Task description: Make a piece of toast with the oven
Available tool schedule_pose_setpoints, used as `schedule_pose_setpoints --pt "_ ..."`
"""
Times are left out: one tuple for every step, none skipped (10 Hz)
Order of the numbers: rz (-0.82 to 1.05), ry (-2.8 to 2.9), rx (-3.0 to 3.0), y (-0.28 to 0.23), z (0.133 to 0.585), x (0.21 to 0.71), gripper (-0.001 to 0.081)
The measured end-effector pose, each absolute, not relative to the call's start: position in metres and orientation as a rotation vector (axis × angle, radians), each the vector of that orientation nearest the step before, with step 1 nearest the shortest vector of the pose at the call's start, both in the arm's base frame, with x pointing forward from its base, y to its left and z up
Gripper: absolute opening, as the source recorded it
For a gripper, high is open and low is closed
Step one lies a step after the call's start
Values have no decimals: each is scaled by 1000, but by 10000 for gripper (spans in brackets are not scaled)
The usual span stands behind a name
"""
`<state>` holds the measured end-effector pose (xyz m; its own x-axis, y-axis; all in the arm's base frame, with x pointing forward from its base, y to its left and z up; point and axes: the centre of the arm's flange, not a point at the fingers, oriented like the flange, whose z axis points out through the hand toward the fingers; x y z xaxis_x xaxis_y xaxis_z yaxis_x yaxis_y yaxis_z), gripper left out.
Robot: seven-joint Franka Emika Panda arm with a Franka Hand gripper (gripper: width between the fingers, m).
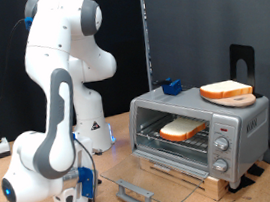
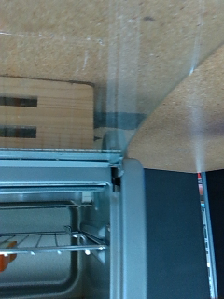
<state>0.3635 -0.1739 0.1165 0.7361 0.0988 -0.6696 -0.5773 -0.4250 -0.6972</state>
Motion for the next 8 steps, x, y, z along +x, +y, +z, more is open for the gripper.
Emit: schedule_pose_setpoints --pt "785 372 -1868 -166 116 362 809" --pt "781 370 -1864 -159 118 361 809" --pt "780 359 -1852 -155 122 359 809" --pt "780 343 -1814 -154 131 358 809" --pt "777 326 -1766 -156 143 356 809" --pt "775 310 -1723 -157 154 354 809" --pt "776 292 -1692 -155 166 354 809" --pt "779 272 -1674 -150 175 354 809"
